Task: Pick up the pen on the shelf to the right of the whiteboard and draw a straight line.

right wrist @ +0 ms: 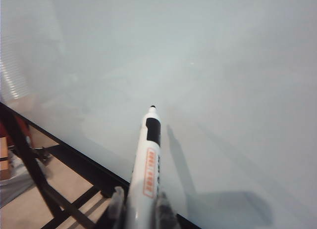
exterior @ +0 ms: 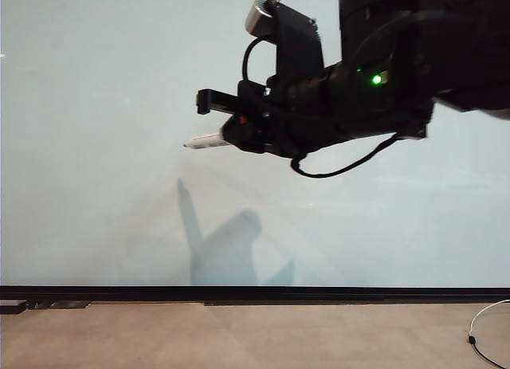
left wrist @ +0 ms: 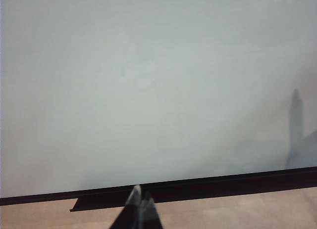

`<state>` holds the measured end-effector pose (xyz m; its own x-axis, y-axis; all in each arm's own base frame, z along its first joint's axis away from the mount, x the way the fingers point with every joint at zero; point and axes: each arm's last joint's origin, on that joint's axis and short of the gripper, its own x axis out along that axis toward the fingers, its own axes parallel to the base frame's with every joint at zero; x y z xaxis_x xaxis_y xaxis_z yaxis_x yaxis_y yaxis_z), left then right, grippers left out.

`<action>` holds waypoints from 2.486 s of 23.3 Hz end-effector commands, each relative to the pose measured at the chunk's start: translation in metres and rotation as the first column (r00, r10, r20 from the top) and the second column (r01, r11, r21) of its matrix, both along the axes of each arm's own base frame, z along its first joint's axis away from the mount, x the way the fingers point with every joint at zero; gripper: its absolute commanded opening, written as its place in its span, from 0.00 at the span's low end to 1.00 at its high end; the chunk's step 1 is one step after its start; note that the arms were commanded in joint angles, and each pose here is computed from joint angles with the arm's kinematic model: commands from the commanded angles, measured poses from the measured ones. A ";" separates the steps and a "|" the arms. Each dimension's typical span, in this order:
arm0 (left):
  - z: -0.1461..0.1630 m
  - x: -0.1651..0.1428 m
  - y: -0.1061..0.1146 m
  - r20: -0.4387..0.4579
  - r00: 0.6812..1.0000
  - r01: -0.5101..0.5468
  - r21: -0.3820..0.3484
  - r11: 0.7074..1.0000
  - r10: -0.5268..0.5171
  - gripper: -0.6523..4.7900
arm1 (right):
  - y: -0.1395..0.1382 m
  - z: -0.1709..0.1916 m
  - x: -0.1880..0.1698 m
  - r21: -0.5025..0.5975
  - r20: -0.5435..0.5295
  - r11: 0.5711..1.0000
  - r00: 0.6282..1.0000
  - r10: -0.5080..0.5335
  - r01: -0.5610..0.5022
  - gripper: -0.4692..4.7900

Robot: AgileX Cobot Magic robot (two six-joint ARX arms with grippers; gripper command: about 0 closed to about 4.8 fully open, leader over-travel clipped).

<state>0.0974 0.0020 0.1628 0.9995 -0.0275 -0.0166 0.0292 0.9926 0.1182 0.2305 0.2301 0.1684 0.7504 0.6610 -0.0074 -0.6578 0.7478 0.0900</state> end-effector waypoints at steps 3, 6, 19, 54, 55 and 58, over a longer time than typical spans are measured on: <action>0.002 0.000 0.000 0.010 1.000 0.003 0.002 1.000 -0.003 0.11 | -0.003 0.002 0.013 0.012 0.003 0.998 0.998 0.062 -0.062 0.08; 0.002 0.000 0.000 0.010 1.000 0.003 0.002 1.000 -0.003 0.11 | -0.014 0.004 0.024 0.017 0.004 0.996 0.996 0.093 -0.093 0.08; 0.002 0.000 0.000 0.010 1.000 0.003 0.002 1.000 -0.003 0.11 | -0.034 0.005 0.040 0.011 0.012 0.988 0.988 0.155 -0.155 0.08; 0.002 0.000 0.000 0.010 1.000 0.003 0.002 1.000 -0.003 0.11 | -0.054 0.001 0.064 -0.001 0.018 0.996 0.996 0.087 -0.087 0.08; 0.002 0.000 0.000 0.010 1.000 0.003 0.002 1.000 -0.003 0.11 | -0.054 0.001 0.064 -0.002 0.018 0.996 0.996 0.087 -0.087 0.08; 0.002 0.000 0.000 0.010 1.000 0.003 0.002 1.000 -0.003 0.11 | -0.055 0.001 0.063 -0.006 0.020 0.996 0.996 0.085 -0.085 0.08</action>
<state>0.0974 0.0021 0.1628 0.9995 -0.0271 -0.0166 0.0289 0.9926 0.1182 0.2923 0.1773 0.1654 0.6638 0.7476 -0.0237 -0.7436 0.6630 0.0870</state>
